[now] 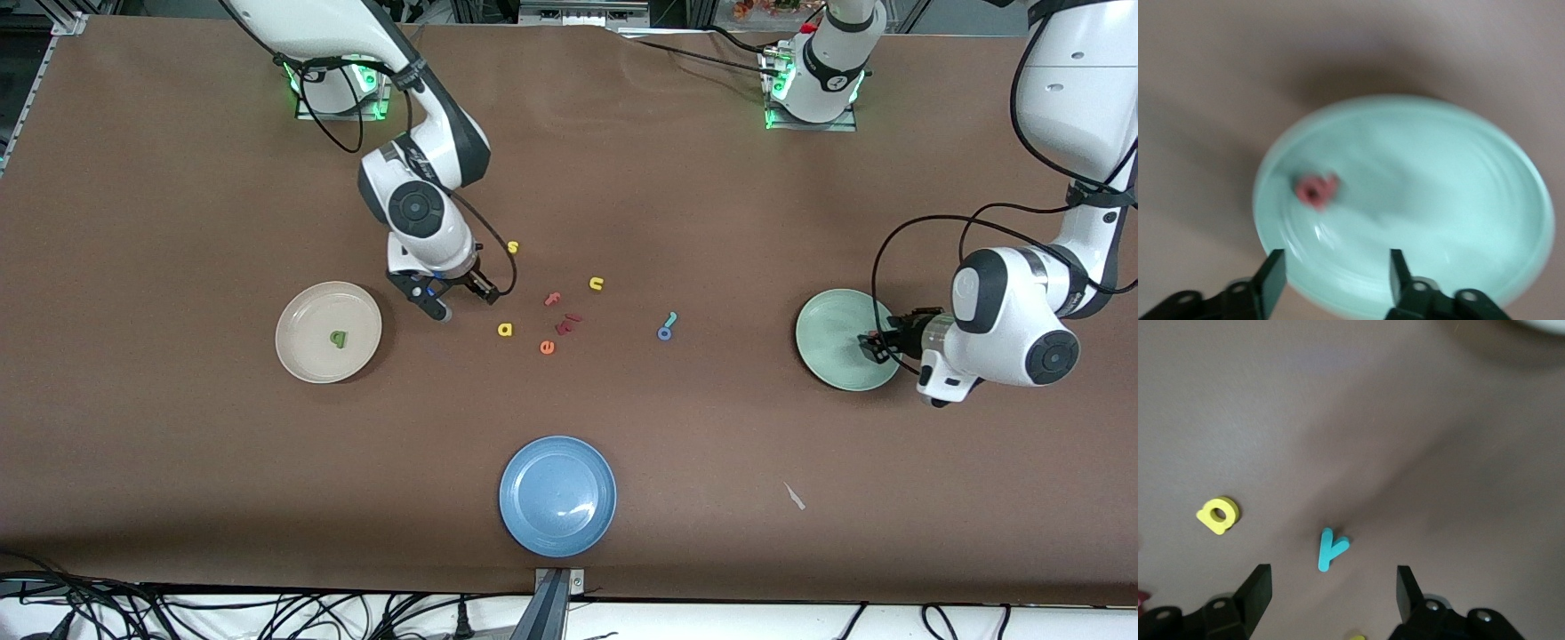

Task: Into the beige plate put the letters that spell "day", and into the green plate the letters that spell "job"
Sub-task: 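Grasp the teal y with the right gripper while the left gripper grasps the blue o, then drop the y on the cream plate while the left gripper drops the o, then grasp the yellow a with the right gripper while the left gripper grasps the teal l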

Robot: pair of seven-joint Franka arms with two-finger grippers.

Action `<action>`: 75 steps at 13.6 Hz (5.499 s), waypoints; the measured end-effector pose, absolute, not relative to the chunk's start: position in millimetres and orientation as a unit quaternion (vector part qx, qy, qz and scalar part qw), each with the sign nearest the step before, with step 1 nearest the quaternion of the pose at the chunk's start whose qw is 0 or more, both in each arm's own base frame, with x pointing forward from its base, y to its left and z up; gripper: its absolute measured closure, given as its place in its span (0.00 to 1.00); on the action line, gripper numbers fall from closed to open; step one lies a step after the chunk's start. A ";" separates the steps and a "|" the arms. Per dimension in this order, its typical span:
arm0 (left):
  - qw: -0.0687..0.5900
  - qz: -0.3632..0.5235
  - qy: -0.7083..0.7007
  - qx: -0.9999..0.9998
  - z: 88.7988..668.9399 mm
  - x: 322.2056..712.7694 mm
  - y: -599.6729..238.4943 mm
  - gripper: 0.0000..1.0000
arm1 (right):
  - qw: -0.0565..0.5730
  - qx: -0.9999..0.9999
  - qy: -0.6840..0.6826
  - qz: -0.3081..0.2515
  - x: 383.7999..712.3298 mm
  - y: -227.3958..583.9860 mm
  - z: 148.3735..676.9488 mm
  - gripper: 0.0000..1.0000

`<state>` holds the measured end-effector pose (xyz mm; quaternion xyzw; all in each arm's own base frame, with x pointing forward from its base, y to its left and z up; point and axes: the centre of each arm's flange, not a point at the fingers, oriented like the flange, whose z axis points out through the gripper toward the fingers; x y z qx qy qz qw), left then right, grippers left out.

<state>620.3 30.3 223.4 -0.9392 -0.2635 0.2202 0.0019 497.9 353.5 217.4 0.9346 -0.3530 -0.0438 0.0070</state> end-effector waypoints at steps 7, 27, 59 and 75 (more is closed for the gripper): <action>-0.019 0.161 -0.313 -0.936 295.1 607.6 -201.9 0.07 | -0.013 0.930 -0.366 -0.026 490.9 347.7 181.3 0.28; -0.066 0.088 -0.397 -0.911 165.0 586.4 -318.3 0.29 | 0.065 0.970 -0.229 -0.046 572.3 182.0 259.9 0.75; -0.005 0.200 -0.299 -0.933 197.6 621.4 16.8 0.70 | -0.005 0.999 0.040 -0.002 567.0 372.9 191.5 0.41; -0.006 0.215 -0.154 -0.964 291.4 583.8 -268.3 0.00 | -0.015 1.000 0.021 0.006 566.1 403.9 186.2 0.41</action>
